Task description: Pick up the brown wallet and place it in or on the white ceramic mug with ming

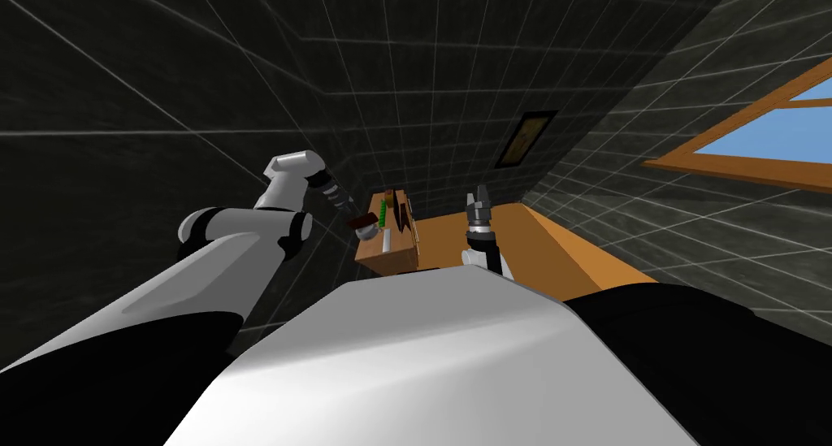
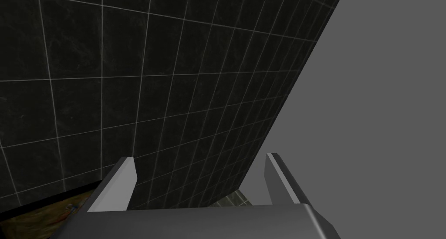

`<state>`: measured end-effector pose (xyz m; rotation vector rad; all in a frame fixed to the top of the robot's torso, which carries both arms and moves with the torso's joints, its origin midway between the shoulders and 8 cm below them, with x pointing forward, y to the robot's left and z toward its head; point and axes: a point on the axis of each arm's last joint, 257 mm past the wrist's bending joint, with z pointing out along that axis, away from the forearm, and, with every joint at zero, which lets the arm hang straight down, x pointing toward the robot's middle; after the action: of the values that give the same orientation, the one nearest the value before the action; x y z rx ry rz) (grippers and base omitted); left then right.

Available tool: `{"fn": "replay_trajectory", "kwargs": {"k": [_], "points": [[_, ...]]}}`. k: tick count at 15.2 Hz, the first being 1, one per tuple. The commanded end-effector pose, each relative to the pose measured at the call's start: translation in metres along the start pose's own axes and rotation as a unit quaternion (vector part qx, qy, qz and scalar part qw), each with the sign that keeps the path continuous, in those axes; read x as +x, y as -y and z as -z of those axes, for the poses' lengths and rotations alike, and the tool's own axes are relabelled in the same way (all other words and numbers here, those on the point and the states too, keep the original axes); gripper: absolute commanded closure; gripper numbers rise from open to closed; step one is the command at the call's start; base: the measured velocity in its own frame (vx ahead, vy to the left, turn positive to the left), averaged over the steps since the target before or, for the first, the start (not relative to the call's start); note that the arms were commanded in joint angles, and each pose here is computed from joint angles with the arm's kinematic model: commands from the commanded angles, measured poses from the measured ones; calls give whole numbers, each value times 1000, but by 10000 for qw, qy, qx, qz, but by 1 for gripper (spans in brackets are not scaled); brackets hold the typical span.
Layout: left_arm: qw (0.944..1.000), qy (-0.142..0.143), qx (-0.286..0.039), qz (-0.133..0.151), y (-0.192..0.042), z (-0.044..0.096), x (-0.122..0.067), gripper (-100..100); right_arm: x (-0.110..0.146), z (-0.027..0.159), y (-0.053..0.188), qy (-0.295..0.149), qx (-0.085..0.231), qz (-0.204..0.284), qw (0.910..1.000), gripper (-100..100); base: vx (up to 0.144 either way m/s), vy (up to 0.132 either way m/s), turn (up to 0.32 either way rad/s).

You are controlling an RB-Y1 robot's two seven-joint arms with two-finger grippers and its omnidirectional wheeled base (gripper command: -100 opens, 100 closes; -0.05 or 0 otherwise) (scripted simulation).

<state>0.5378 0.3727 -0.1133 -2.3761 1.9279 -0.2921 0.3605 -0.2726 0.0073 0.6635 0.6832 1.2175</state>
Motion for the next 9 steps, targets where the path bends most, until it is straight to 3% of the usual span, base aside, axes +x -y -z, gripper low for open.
{"fn": "replay_trajectory", "kwargs": {"k": [1, 2, 3, 4, 5, 7, 8, 9], "points": [[10000, 21, -17, 75, 0, 0, -16, -100, 0, 0, 0, 0, 0, 0, 10000, 0, -23, -49, -61], [9997, 58, 85, 212, 3, 13, -41, -100, 0, 0, 0, 0, 0, 1, 10000, 0, -30, -66, -192], [9997, 63, 39, 216, 0, 12, -47, -100, 0, 0, 0, 0, 0, 0, 10000, 0, -30, -71, -206], [9993, 48, 41, 371, -1, 17, -65, -100, 0, 0, 0, 0, 0, 0, 10000, 0, -30, -83, -293], [9992, 62, -3, 382, -5, 18, -76, -100, 0, 0, 0, 0, 0, 0, 10000, 0, -32, -92, -282], [9991, 78, 17, 416, -5, 20, -80, -100, 0, 0, 0, 0, 0, 1, 10000, 0, -16, -51, -27], [9985, 84, 56, 546, -9, 30, -106, -100, 0, 0, 0, 0, 1, 1, 10000, 0, -9, -56, -155], [9984, 89, 46, 556, -11, 31, -109, -100, 0, 0, 0, 0, 0, 0, 10000, 0, -15, -65, -235]]}}
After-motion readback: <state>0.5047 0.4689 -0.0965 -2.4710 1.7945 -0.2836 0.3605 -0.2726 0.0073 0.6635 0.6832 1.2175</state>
